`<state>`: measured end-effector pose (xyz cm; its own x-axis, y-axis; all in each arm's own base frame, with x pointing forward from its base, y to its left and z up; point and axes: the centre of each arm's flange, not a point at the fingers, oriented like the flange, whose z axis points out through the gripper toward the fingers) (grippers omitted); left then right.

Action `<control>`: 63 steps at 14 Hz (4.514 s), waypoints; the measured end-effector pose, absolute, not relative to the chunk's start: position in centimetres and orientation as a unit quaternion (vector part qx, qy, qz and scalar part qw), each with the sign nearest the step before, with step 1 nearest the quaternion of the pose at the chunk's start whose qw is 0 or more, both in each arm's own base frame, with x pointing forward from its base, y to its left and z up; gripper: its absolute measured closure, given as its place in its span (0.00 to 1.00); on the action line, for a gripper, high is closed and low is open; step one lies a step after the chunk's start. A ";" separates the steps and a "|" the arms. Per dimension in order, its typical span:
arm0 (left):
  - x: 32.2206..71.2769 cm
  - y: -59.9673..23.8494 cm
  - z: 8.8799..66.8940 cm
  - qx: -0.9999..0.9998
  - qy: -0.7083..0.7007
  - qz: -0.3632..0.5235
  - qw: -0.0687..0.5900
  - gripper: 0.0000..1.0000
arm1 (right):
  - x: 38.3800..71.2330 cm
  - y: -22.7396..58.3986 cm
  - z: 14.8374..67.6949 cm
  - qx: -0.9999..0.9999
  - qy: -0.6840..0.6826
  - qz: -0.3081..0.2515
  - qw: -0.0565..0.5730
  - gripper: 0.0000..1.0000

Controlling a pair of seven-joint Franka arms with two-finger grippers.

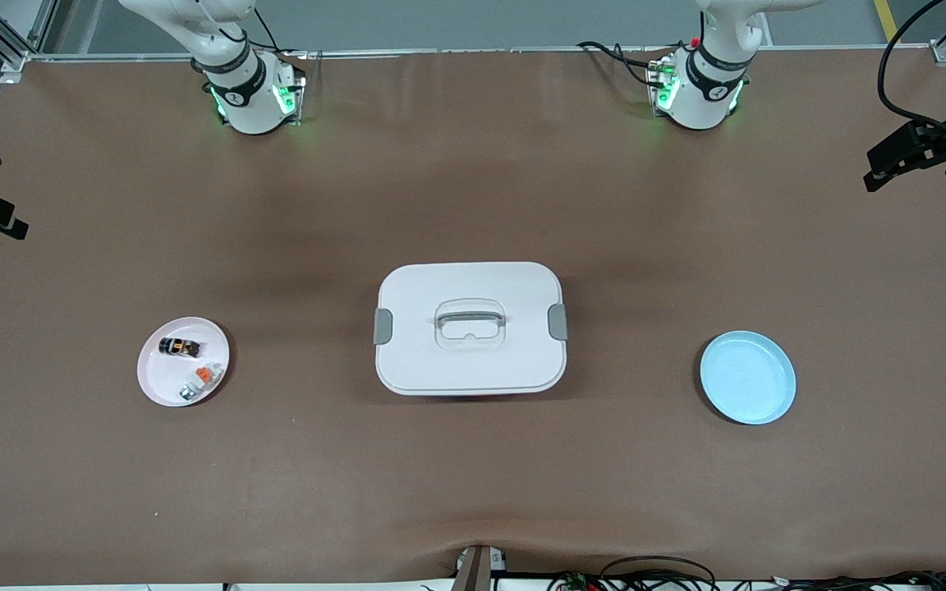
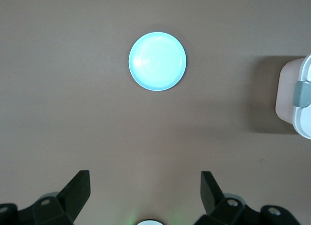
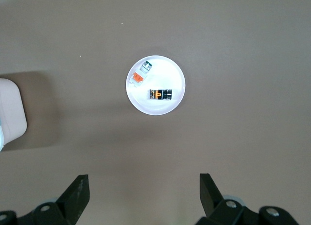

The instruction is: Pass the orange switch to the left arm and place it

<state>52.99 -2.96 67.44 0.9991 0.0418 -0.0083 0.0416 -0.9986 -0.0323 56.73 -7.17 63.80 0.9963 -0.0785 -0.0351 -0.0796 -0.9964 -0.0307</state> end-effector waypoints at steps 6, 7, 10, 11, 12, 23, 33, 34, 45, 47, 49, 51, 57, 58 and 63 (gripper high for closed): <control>53.0 -2.9 67.5 -1.000 -0.021 0.004 0.016 0.00 | 56.7 -7.3 63.8 -0.999 0.039 0.017 0.016 0.00; 53.0 -2.9 67.5 -1.000 -0.022 0.003 0.016 0.00 | 56.7 -7.4 63.8 -0.999 0.039 0.017 0.016 0.00; 53.0 -2.0 68.1 -0.999 -0.030 -0.003 0.015 0.00 | 56.7 -7.4 63.8 -0.999 0.040 0.017 0.016 0.00; 53.0 -1.5 68.4 -0.999 -0.034 -0.005 0.015 0.00 | 56.7 -7.5 63.8 -0.999 0.040 0.017 0.016 0.00; 52.9 -1.3 68.4 -0.999 -0.036 -0.004 0.015 0.00 | 56.7 -7.7 63.8 -0.999 0.041 0.017 0.016 0.00; 53.1 -1.3 66.6 -0.999 -0.035 0.019 0.016 0.00 | 58.3 -8.7 60.9 -0.998 0.047 0.023 0.018 0.00; 53.2 -1.4 65.9 -0.999 -0.035 0.027 0.017 0.00 | 60.2 -11.0 46.6 -0.999 0.048 0.011 0.021 0.00; 53.2 -1.4 65.9 -0.999 -0.035 0.027 0.017 0.00 | 60.1 -11.3 45.0 -0.998 0.051 0.020 0.023 0.00; 53.3 -1.5 65.8 -0.999 -0.034 0.023 0.017 0.00 | 61.9 -12.3 32.7 -0.999 0.037 -0.006 0.029 0.00; 53.4 -1.5 65.7 -0.999 -0.033 0.021 0.016 0.00 | 62.1 -12.3 31.2 -0.999 0.036 -0.007 0.028 0.00; 53.5 -1.6 65.6 -0.999 -0.033 0.020 0.016 0.00 | 62.0 -12.2 30.0 -0.999 0.037 -0.013 0.027 0.00; 53.7 -1.7 65.4 -0.999 -0.032 0.021 0.016 0.00 | 61.7 -12.1 28.9 -0.999 0.037 -0.023 0.024 0.00; 53.9 -1.8 65.0 -0.999 -0.030 0.023 0.016 0.00 | 59.9 -10.8 25.3 -0.999 0.032 -0.038 0.020 0.00; 53.9 -1.8 65.0 -0.999 -0.030 0.023 0.016 0.00 | 59.7 -10.8 24.7 -0.999 0.032 -0.034 0.021 0.00; 53.9 -1.8 64.9 -0.999 -0.030 0.024 0.016 0.00 | 59.2 -10.8 22.1 -0.997 0.062 -0.018 0.047 0.00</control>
<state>53.94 -1.84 64.90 0.9970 0.0609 -0.0471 0.0593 -0.9977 -0.0337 59.24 -10.76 22.11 0.9918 -0.1246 0.0292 -0.1213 -0.9880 -0.0959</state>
